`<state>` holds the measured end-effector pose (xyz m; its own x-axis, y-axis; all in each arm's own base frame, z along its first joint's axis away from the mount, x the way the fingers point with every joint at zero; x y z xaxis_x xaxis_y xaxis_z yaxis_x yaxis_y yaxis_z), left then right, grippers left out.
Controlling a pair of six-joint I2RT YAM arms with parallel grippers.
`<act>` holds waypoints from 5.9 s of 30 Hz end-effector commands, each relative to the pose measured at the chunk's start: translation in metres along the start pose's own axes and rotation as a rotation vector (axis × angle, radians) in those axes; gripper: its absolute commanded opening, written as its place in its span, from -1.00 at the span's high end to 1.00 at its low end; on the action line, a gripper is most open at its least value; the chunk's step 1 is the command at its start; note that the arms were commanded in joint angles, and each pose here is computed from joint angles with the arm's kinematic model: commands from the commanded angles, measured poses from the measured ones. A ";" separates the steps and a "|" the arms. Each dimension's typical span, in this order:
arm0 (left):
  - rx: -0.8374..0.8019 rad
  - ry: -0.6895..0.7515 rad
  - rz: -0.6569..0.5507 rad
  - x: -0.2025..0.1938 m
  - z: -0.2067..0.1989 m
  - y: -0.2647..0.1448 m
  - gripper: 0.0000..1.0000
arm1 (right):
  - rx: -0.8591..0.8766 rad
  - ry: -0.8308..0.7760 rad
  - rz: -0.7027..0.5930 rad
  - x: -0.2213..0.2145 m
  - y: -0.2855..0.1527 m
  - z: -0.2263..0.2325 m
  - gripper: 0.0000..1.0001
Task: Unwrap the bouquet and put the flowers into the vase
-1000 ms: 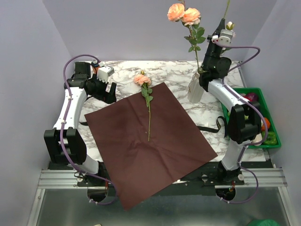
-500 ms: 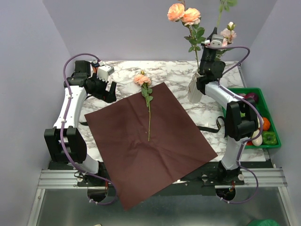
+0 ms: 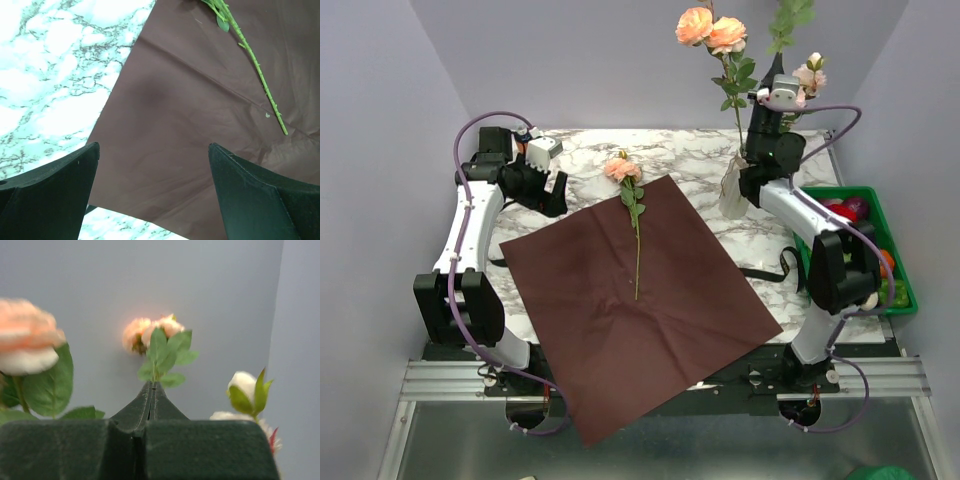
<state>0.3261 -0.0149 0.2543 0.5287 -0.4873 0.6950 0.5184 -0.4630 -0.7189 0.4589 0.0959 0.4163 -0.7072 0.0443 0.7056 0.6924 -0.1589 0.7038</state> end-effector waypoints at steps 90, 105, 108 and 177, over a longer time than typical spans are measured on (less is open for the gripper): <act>0.108 0.120 -0.106 0.005 -0.038 -0.062 -0.98 | -0.375 1.783 1.257 0.021 -0.124 -0.007 -0.16; 0.127 0.143 -0.096 0.000 -0.042 -0.068 -0.97 | -0.274 1.726 1.208 0.034 -0.097 0.000 0.99; 0.126 0.142 -0.097 -0.001 -0.043 -0.068 -0.97 | -0.175 1.609 1.161 0.056 -0.082 0.001 0.99; 0.101 0.120 -0.051 0.014 -0.011 -0.039 -0.98 | 0.096 0.162 0.141 0.013 -0.082 -0.013 0.99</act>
<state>0.2992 -0.0138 0.2887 0.4285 -0.5352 0.7280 0.5999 -0.4340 -0.6722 0.3939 0.1090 0.3556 -0.5131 -0.1133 0.8508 0.8553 0.0160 0.5179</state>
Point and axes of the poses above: each gripper's point midway between its finger pads, its own y axis out along the fingers, its own z axis along the line the jaws close on, x = y × z, the point moved 8 cm from there along -y, back along the fingers, and after that the axes turned 12 degrees about y, right-handed, at the moved point
